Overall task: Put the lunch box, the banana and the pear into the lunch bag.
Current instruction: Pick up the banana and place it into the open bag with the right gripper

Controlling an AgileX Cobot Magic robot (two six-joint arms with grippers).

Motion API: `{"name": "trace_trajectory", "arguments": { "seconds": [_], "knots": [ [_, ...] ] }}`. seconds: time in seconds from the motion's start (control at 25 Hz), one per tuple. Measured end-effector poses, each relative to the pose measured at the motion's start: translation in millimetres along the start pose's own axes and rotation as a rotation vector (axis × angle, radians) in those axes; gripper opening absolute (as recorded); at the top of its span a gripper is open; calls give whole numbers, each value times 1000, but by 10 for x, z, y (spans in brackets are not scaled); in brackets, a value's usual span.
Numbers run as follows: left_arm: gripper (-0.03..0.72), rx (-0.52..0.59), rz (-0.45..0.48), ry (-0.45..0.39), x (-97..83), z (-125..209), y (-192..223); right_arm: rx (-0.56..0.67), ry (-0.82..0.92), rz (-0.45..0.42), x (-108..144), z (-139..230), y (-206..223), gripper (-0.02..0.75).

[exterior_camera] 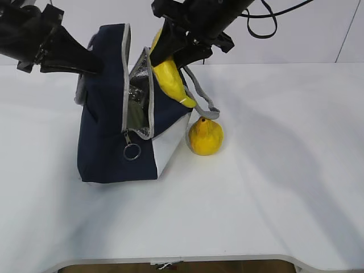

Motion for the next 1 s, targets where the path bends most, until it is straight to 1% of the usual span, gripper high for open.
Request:
{"name": "trace_trajectory", "arguments": {
  "seconds": [0.16, 0.44, 0.72, 0.8, 0.92, 1.0],
  "knots": [
    [-5, -13, -7, -1, 13, -17, -5, 11, 9, -10, 84, 65, -41, 276],
    [-5, -46, -17, -5, 25, -56, -6, 39, 7, -45, 322, 203, -80, 276],
    [-5, -47, -15, -6, 23, -57, -6, -18, -64, -159, 533, 147, -178, 276],
    [-5, -47, -15, -6, 23, -57, -6, -41, -98, -170, 554, 122, -177, 276],
    [-5, -45, -15, -6, 22, -55, -6, -111, -126, -165, 547, 39, -174, 276],
    [-5, -43, -14, -6, 21, -53, -6, -132, -126, -188, 530, 5, -113, 276]
  ]
}}
Point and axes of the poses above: a point on each arm's last joint axis where the gripper is mounted, y pointing out along that axis toward the gripper, x along the wrist's bending axis when the last joint is at zero, z = x × y, the point moved 3 cm from there along y, pointing out along that axis toward the gripper, and after that the axes turned 11 degrees about -y, right-handed, at the moved point
